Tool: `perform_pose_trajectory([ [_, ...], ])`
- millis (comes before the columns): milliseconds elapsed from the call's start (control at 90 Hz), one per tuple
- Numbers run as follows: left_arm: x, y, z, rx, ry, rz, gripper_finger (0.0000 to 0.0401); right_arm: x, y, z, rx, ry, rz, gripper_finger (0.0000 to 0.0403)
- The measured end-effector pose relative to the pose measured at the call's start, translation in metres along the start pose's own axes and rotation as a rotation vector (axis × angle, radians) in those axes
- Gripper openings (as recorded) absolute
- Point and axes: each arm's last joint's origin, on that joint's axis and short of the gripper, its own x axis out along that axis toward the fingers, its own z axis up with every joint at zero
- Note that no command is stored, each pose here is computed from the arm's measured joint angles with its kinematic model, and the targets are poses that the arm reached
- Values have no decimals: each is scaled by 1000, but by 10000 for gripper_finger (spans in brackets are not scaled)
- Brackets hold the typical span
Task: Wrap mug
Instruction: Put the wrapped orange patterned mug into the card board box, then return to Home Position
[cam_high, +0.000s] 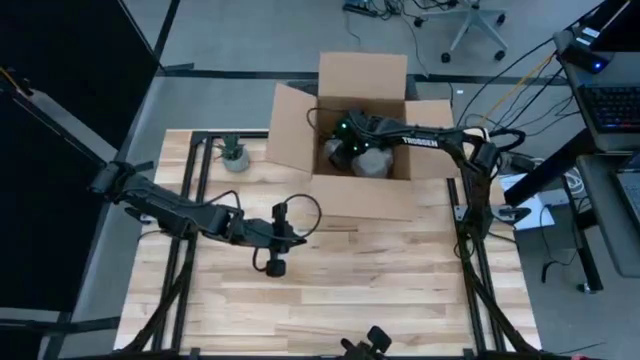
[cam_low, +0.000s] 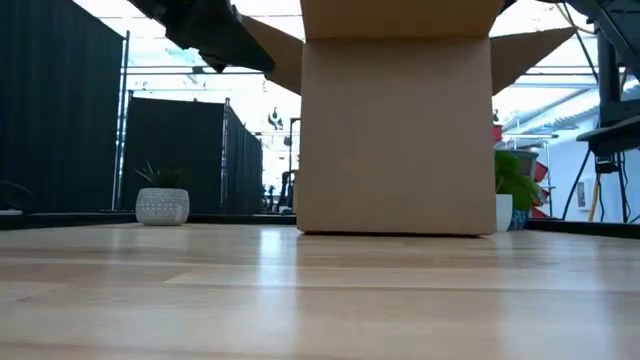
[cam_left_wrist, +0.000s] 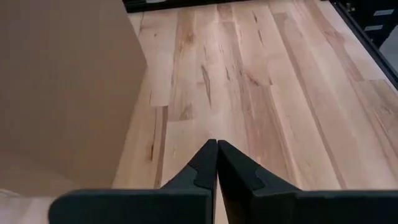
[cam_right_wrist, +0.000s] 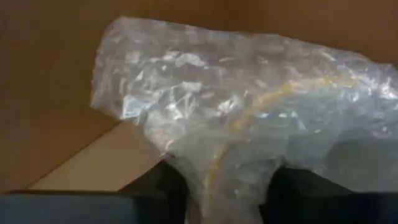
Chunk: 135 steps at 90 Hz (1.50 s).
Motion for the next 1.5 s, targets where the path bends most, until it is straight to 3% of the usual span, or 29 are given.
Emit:
perform_pose_trajectory([
  [233,0,0,0,1,3,0,0,-3,-1,3,-16,2,-6,235],
  [389,0,0,0,2,4,0,0,-21,0,18,-39,5,-14,269],
  [678,0,0,-1,3,8,1,0,-73,5,52,-61,-25,-16,273],
  [978,0,0,-1,3,9,1,0,-120,9,67,-82,18,-25,273],
  [1222,0,0,-1,3,8,1,0,-196,21,66,-130,-73,13,272],
  [1389,-6,-4,0,9,-2,-15,0,-263,28,43,-166,-169,45,272],
  [1500,-16,-5,3,12,-15,-27,0,-303,40,22,-222,-222,139,272],
])
